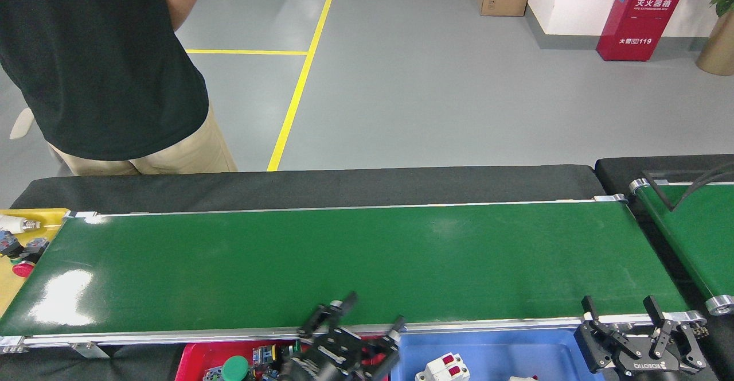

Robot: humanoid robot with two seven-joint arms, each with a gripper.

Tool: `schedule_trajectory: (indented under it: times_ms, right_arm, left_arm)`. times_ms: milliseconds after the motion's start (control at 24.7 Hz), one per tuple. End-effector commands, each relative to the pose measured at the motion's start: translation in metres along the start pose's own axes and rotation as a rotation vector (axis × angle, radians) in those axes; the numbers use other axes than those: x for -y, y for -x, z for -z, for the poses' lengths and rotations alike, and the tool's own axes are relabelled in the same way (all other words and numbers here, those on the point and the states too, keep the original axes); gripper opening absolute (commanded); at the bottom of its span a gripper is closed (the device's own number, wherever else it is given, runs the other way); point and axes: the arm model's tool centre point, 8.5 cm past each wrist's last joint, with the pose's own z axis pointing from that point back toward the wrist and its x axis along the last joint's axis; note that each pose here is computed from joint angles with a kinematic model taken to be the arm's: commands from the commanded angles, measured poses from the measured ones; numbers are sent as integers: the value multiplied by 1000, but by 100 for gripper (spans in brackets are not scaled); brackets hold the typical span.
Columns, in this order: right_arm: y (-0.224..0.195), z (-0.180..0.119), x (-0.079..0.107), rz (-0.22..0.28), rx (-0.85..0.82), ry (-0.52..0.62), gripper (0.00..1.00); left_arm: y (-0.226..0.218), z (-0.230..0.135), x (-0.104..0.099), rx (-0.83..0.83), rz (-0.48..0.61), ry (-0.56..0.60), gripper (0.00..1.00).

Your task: Pick switch part from conveyor to tray

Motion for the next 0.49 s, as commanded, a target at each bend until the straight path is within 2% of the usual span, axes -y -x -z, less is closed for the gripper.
schedule_trajectory:
  times_ms: [0,81,162,324,445]
  right_arm:
    - [-6,0,3,-2,22,8,98]
    - [-11,-1,0,8,27,2,98]
    - [-20,-3,-5,19,44,-12,98]
    - [-46,-3,-14,41,105,-54,97]
    - [-50,-7,-18,47,117,-66,98]
  left_arm:
    - [58,-17,-14,-126,65,-57,100]
    - [114,-53,-8,-192,143,9,100]
    - [140,-74,2,-231,145,58,100]
    - [139,-101,21,-234,139,126,100]
    - [140,-113,25,-245,144,148,100]
